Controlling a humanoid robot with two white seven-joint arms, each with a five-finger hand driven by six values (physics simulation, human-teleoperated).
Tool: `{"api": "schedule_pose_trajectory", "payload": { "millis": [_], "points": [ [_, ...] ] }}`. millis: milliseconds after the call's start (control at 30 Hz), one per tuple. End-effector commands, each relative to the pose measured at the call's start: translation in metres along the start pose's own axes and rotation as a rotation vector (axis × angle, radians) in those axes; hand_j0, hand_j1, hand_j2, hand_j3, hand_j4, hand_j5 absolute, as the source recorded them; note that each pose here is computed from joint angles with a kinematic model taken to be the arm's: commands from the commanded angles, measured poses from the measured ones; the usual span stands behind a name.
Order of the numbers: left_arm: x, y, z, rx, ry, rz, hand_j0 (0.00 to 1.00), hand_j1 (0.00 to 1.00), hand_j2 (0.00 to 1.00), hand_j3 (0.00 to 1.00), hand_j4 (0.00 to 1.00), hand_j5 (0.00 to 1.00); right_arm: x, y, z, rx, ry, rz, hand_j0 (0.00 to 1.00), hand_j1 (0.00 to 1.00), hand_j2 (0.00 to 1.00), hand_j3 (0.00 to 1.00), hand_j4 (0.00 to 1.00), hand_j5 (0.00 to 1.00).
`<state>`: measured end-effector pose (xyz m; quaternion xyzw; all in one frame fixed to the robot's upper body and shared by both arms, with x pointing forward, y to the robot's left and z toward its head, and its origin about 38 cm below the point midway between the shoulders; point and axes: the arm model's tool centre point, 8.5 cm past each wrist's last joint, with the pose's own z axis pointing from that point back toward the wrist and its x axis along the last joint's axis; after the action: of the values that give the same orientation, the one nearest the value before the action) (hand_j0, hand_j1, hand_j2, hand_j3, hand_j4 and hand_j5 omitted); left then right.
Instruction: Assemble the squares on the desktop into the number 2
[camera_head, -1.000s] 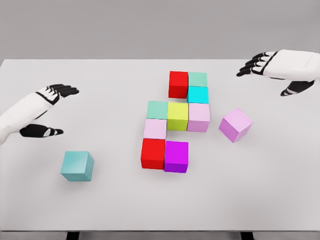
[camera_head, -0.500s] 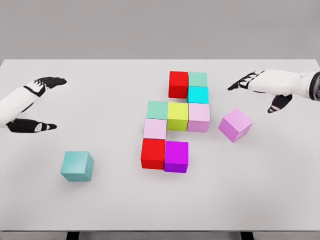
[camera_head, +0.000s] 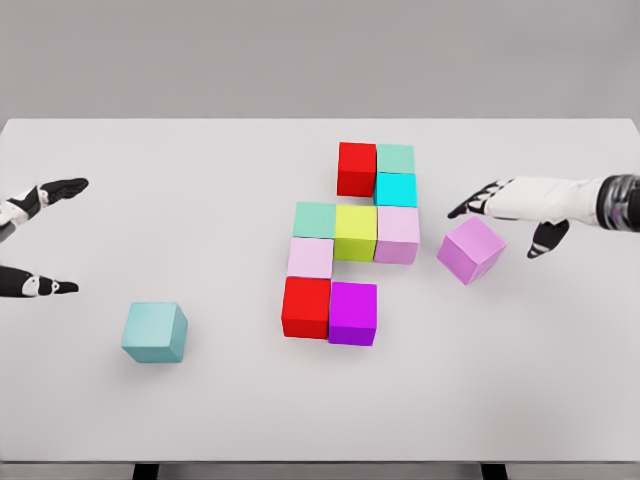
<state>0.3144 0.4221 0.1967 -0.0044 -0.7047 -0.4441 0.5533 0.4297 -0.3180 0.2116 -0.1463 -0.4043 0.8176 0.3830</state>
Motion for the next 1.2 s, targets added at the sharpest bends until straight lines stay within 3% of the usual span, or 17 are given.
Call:
{"api": "schedule_pose_trajectory", "payload": {
  "millis": [0, 100, 333, 567, 600, 700, 800, 1167],
  "points": [
    [0.001, -0.008, 0.004, -0.049, 0.026, 0.057, 1.0, 1.0, 1.0, 1.0, 1.0, 1.0, 0.001, 0.003, -0.002, 0.008, -0.003, -0.003, 1.0, 1.0, 1.0, 1.0, 1.0, 1.0],
    [-0.004, -0.029, 0.012, -0.093, 0.059, 0.136, 1.0, 1.0, 1.0, 1.0, 1.0, 1.0, 0.001, 0.003, -0.002, 0.009, -0.004, -0.004, 1.0, 1.0, 1.0, 1.0, 1.0, 1.0],
    [-0.017, -0.059, 0.029, -0.136, 0.118, 0.207, 1.0, 1.0, 1.0, 1.0, 1.0, 1.0, 0.006, 0.006, -0.006, 0.018, -0.021, -0.002, 1.0, 1.0, 1.0, 1.0, 1.0, 1.0],
    [-0.021, -0.072, 0.031, -0.125, 0.122, 0.266, 1.0, 1.0, 1.0, 1.0, 1.0, 1.0, 0.015, 0.002, -0.017, 0.008, -0.051, -0.001, 0.98, 0.98, 0.98, 0.98, 0.98, 0.98],
    [-0.022, -0.075, 0.031, -0.122, 0.119, 0.275, 1.0, 1.0, 1.0, 1.0, 1.0, 1.0, 0.015, 0.003, -0.016, 0.008, -0.049, -0.001, 0.96, 0.96, 0.96, 0.96, 0.96, 0.96],
    [-0.023, -0.086, 0.027, -0.117, 0.1, 0.291, 1.0, 1.0, 1.0, 1.0, 1.0, 1.0, 0.016, 0.002, -0.016, 0.004, -0.057, -0.011, 0.77, 0.77, 0.77, 0.77, 0.77, 0.77],
    [-0.022, -0.095, 0.018, -0.115, 0.066, 0.278, 1.0, 1.0, 1.0, 1.0, 1.0, 1.0, 0.016, 0.003, -0.016, 0.006, -0.056, -0.011, 0.67, 0.67, 0.67, 0.67, 0.67, 0.67],
    [-0.021, -0.111, 0.009, -0.129, 0.029, 0.238, 1.0, 1.0, 1.0, 1.0, 1.0, 1.0, 0.011, -0.008, -0.006, -0.028, -0.049, 0.002, 0.61, 0.61, 0.61, 0.61, 0.61, 0.61]
  ]
}}
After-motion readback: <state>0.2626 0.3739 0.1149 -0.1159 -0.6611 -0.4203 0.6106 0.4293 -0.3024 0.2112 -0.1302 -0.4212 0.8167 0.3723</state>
